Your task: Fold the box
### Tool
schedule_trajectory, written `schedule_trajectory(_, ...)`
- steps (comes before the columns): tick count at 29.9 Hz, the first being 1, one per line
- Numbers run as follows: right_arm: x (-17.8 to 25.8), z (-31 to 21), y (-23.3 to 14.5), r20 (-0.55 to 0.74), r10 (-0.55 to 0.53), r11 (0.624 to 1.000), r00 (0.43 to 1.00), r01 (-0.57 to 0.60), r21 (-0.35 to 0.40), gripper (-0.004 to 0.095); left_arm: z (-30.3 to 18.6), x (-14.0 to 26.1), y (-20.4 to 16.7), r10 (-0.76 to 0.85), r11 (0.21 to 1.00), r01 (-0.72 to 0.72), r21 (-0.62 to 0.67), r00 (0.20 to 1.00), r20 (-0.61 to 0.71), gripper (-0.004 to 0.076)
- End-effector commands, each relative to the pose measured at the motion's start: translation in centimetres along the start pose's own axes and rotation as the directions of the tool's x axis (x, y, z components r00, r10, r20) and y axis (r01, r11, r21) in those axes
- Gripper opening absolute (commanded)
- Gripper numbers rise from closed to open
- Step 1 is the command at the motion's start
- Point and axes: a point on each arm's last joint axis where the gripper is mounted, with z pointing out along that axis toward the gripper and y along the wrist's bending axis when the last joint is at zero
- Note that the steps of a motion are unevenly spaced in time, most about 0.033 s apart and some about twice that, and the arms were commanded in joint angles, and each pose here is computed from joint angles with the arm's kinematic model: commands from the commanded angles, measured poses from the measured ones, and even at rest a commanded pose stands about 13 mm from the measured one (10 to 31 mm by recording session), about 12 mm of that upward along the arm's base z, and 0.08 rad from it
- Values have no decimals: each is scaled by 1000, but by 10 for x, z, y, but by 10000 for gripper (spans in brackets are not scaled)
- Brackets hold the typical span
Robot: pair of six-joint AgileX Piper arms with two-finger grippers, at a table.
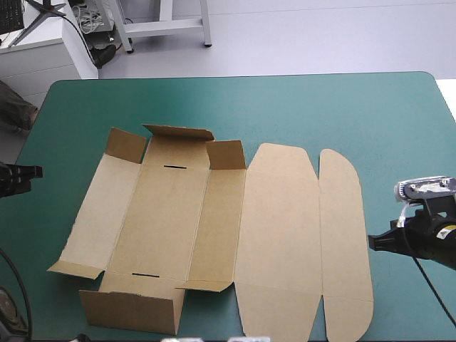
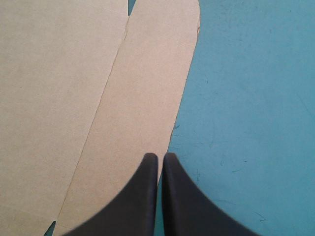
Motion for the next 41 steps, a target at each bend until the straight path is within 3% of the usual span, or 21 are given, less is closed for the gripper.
schedule_trajectory(1,-8,-6,0,63,1,1000,998,-1,2,-10,-13,-2,-16,36,999,-36,39,999,15,202)
schedule_trajectory(5,-8,-6,1,62,-2,1000,998,2,-1,-19,-12,-5,-17,25,999,-27,34,998,50,474)
schedule_trajectory(8,-7,-6,1,56,-2,1000,998,2,-3,-19,-12,-7,-16,0,1000,-2,26,998,62,594)
schedule_trajectory(16,-6,-6,1,45,-4,1000,999,4,-7,-19,-2,0,-15,13,999,-14,35,1000,27,598)
schedule_trajectory(24,-6,-6,1,43,-4,1000,999,4,-8,-19,49,43,-8,59,994,-48,95,990,-126,598)
schedule_trajectory(35,-6,-6,2,43,-3,1000,999,3,-10,-19,78,59,-6,120,987,-110,120,989,-82,598)
schedule_trajectory(41,-6,-6,2,44,-2,1000,999,2,-12,-19,98,60,-10,68,959,-25,283,987,-146,598)
